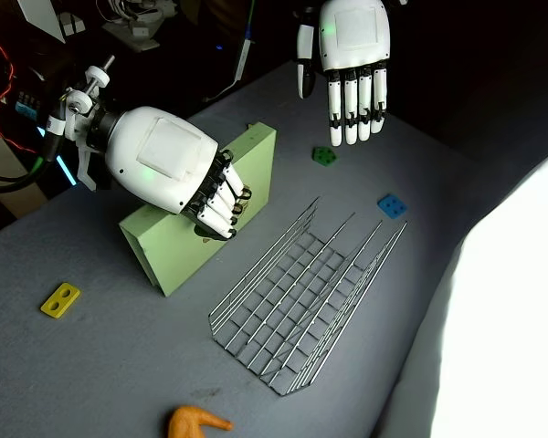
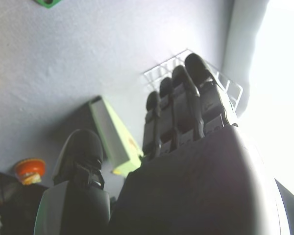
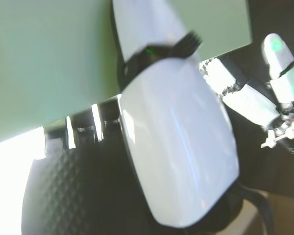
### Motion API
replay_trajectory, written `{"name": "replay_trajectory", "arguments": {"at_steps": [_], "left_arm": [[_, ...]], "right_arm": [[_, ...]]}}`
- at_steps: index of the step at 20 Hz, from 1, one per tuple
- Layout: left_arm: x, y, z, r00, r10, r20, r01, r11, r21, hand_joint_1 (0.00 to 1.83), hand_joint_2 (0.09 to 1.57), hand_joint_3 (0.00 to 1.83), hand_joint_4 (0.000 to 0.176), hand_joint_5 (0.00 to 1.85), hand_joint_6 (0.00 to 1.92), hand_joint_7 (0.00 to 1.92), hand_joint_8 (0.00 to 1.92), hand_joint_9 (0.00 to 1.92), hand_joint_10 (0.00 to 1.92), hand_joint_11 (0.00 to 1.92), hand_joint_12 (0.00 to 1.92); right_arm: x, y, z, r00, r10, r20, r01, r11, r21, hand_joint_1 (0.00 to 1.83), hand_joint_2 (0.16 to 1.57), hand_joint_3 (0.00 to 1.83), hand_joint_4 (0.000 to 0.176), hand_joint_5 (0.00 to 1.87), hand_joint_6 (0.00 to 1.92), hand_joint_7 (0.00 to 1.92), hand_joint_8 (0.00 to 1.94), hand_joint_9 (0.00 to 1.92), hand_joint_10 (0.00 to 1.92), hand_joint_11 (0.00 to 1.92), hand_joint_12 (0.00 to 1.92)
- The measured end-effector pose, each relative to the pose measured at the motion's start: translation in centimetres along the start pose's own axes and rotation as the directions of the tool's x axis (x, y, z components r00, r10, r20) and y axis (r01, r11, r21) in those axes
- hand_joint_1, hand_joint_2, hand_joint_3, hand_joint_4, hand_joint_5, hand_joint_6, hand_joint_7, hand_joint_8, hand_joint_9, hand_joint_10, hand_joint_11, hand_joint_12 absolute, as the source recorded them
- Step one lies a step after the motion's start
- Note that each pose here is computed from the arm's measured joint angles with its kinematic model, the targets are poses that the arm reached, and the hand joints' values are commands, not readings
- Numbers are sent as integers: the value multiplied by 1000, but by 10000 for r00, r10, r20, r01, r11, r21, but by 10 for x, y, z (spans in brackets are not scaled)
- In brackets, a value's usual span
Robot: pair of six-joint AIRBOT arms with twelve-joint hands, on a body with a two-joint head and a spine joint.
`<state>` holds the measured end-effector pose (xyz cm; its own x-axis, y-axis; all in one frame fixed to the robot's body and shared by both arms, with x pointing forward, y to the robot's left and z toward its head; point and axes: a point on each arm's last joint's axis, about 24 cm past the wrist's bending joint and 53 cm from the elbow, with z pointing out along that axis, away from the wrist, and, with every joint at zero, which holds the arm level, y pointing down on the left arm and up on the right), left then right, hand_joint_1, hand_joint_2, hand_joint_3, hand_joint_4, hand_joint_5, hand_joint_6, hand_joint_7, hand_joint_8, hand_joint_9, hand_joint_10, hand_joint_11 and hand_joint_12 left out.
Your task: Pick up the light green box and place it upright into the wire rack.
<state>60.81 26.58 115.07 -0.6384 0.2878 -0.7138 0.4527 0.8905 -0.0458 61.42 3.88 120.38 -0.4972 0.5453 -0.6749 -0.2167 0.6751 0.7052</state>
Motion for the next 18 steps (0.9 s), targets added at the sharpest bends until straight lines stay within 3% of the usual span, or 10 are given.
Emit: {"name": "replay_trajectory", "arguments": {"at_steps": [4,8,11,18], "left_arm": [[0,-1,0,10000,17,0,-17,10000,21,229,1350,1,0,188,7,223,0,244,1,0,793],[0,-2,0,10000,31,-1,-31,10000,29,229,1351,1,0,211,6,233,2,259,4,0,853],[0,-2,0,10000,31,2,-31,10000,28,227,1353,1,0,201,5,226,2,242,0,0,809],[0,-2,0,10000,31,2,-31,10000,28,235,1353,0,0,205,5,232,3,254,7,0,856]], "right_arm": [[-1,0,0,10000,-4,16,4,10000,-1,1367,1151,0,0,875,950,950,1092,803,1458,582,1701],[-26,5,-5,9987,151,481,-147,9999,-79,1369,1144,0,0,883,952,971,1050,816,1433,572,1687],[-46,21,-13,9963,206,829,-167,9987,-481,1366,1152,0,0,863,958,960,1069,798,1463,543,1713],[-79,55,-24,9906,-438,1293,615,9887,-1365,1365,1152,0,0,875,964,949,1079,793,1456,524,1686]]}}
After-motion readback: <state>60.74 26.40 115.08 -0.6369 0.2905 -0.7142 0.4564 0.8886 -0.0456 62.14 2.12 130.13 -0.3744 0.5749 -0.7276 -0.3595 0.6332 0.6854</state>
